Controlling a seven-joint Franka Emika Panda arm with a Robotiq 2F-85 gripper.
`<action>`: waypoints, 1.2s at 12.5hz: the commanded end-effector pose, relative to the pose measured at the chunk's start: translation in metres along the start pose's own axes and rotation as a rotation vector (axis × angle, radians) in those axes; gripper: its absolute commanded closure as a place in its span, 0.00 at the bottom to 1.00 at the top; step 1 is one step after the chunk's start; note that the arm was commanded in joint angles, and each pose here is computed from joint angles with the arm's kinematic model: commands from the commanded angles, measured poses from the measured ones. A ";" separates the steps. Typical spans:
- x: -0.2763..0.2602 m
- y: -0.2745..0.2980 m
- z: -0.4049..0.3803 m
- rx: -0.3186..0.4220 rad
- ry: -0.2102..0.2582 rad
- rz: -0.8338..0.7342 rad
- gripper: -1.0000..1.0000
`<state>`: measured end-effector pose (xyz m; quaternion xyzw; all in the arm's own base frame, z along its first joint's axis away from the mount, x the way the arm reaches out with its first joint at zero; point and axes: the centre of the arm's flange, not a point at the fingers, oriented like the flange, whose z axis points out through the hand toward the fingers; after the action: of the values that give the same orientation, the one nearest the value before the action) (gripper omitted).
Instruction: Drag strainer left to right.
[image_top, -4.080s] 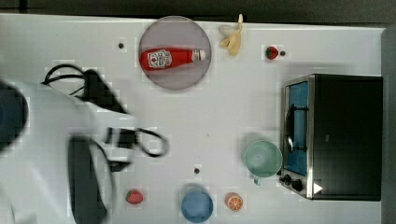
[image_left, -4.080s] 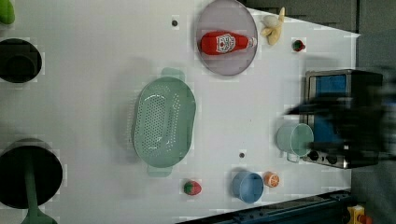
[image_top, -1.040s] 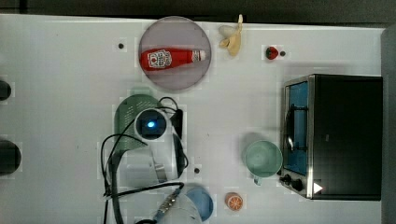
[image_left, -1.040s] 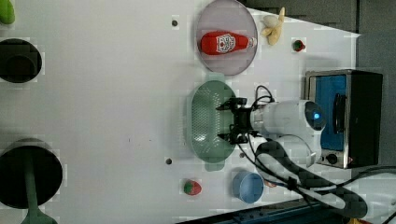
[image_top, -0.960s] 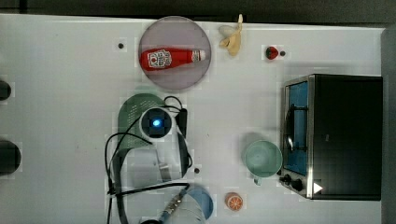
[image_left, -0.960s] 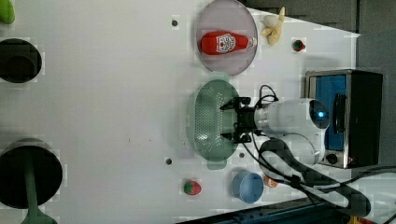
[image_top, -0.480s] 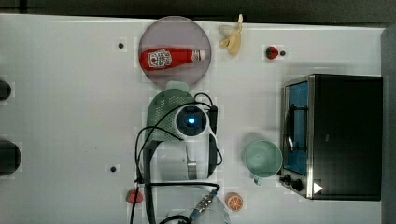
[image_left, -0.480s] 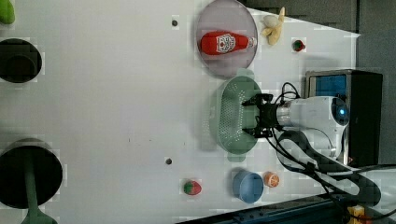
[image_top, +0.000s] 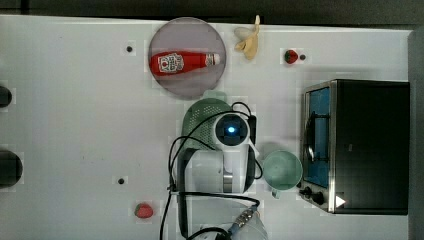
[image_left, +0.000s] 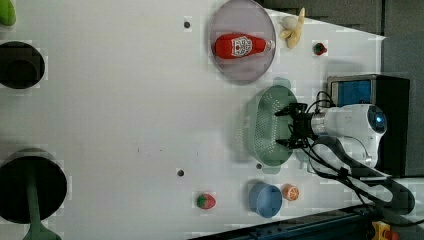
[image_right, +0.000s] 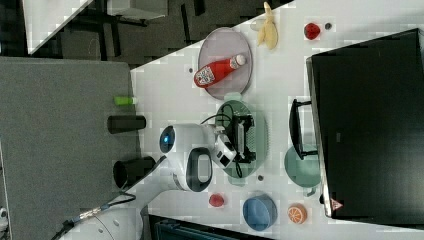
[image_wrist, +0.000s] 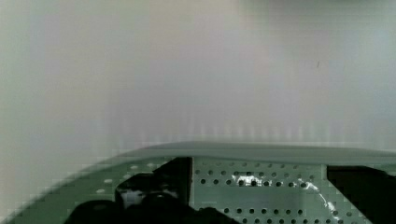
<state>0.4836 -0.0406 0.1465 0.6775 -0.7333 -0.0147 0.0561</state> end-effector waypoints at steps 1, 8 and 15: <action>0.011 -0.005 -0.013 0.032 0.000 -0.062 0.00; 0.039 -0.008 -0.018 0.058 0.019 -0.133 0.00; 0.009 -0.015 -0.185 0.110 0.007 -0.621 0.00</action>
<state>0.4885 -0.0438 0.2596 0.8234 -0.5637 -0.0373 0.0526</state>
